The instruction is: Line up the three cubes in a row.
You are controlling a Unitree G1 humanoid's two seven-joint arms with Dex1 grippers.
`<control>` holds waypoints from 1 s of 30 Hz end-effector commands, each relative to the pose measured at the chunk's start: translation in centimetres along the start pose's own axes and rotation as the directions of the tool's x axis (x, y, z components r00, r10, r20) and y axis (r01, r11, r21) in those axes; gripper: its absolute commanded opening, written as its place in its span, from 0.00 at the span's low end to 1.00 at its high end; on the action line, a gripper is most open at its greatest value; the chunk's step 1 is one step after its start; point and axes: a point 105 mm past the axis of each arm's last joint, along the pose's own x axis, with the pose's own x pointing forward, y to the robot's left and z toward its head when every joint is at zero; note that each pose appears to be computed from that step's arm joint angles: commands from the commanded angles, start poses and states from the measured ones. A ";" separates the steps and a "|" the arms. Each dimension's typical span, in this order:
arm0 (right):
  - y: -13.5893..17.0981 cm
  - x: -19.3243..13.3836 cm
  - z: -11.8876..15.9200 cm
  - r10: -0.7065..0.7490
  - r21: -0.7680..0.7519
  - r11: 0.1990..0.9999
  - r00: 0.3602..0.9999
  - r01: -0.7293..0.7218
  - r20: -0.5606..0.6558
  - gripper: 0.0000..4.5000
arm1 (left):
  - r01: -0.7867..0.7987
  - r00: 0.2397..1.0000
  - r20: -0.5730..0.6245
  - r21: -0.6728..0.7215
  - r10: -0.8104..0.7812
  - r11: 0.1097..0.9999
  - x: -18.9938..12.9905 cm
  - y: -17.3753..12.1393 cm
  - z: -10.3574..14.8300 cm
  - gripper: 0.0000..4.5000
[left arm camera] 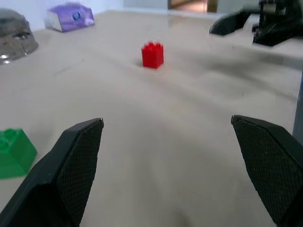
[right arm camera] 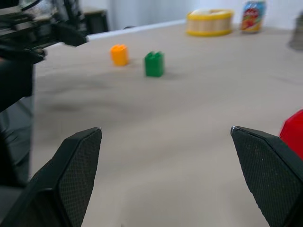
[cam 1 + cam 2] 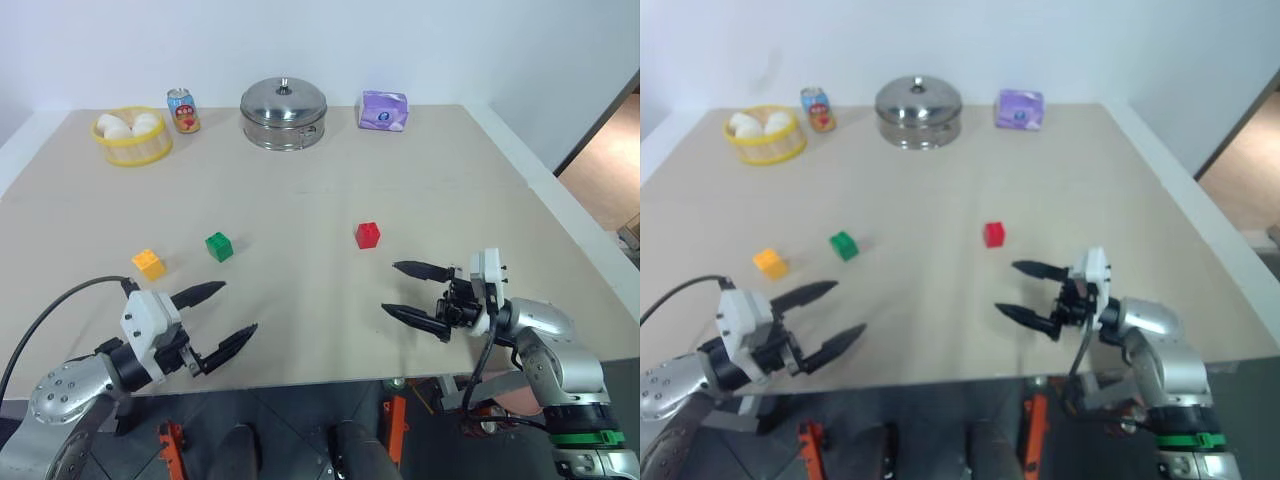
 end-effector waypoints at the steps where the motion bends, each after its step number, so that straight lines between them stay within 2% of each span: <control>1: -2.9 1.8 2.3 -0.222 -0.038 0.974 0.975 0.223 0.014 1.00 | 0.002 0.996 0.092 0.024 -0.004 1.000 1.4 0.5 2.9 0.99; 4: -5.3 3.1 2.9 -0.456 -0.053 0.888 0.890 0.457 0.030 1.00 | 0.032 0.994 0.105 0.047 -0.037 0.998 2.7 1.6 3.6 0.99; 7: -6.3 4.7 3.1 -0.605 -0.033 0.795 0.796 0.606 0.033 1.00 | 0.069 0.991 0.110 0.061 -0.076 0.996 3.6 2.4 3.6 0.99; 10: -6.4 6.1 3.5 -0.677 0.033 0.736 0.733 0.677 0.063 1.00 | 0.059 0.990 0.123 0.066 -0.067 0.996 4.5 3.2 3.4 0.99; 12: -6.4 7.0 2.7 -0.704 0.065 0.710 0.709 0.701 0.038 1.00 | 0.065 0.989 0.128 0.075 -0.075 0.995 5.3 3.4 3.3 0.99; 22: -7.3 7.5 -0.4 -0.768 0.057 0.635 0.637 0.771 -0.058 1.00 | 0.117 0.982 0.141 0.052 -0.123 0.992 6.4 3.9 3.7 0.99; 30: -8.0 8.5 -1.9 -0.756 0.076 0.643 0.647 0.762 -0.096 1.00 | 0.113 0.982 0.141 0.070 -0.122 0.991 7.0 3.8 3.9 0.99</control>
